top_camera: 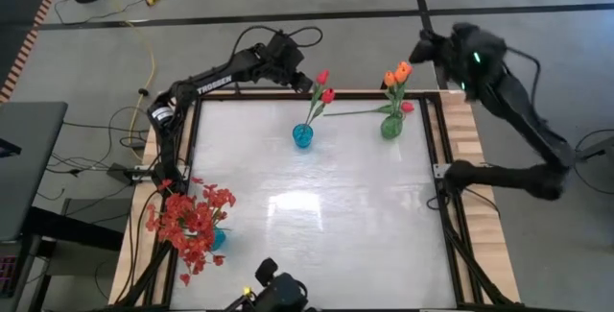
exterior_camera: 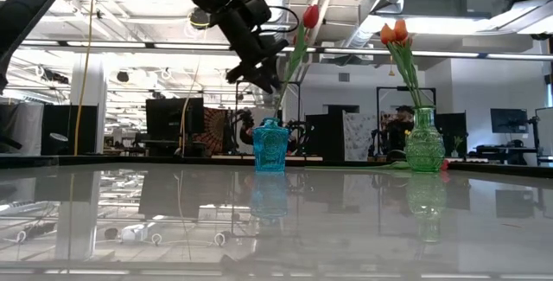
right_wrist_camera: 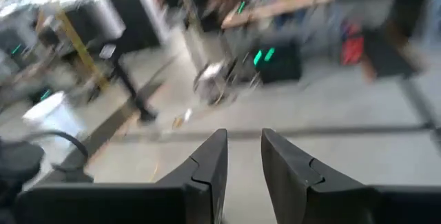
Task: Sort flowers into vase by color
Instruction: Put the red tulip into the top blue vase
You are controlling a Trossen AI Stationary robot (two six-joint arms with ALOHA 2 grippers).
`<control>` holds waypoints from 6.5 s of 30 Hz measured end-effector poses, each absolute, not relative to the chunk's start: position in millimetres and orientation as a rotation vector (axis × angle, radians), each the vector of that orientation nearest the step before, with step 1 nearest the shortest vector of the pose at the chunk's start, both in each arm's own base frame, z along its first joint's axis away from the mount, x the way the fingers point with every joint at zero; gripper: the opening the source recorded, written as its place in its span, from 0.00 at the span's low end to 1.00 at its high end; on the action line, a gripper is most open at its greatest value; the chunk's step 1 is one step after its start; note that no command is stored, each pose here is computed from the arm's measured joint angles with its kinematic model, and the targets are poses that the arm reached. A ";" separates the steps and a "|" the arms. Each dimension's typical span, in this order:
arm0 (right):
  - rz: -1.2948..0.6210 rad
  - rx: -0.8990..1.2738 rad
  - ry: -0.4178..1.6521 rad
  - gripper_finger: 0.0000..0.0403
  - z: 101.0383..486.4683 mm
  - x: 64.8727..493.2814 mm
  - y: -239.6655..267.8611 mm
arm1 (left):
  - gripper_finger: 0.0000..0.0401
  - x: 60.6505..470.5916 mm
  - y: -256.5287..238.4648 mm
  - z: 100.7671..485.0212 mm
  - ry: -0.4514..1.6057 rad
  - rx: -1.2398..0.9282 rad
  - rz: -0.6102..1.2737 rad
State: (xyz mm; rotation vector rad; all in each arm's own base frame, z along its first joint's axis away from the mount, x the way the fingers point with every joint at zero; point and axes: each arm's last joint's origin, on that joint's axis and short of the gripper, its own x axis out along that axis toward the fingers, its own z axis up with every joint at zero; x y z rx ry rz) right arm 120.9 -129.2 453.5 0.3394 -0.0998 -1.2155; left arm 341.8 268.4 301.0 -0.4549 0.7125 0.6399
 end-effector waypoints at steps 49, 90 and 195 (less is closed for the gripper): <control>-0.658 0.365 1.158 0.34 209.2 199.8 -307.1 | 0.29 356.9 245.0 298.4 0.770 -0.370 0.480; -0.296 0.048 1.470 0.45 152.4 237.1 -289.1 | 0.29 357.0 244.9 298.3 0.773 -0.356 0.476; -0.374 -1.868 0.322 0.05 440.3 279.0 -22.5 | 0.32 260.7 139.9 485.2 0.208 -0.822 -0.189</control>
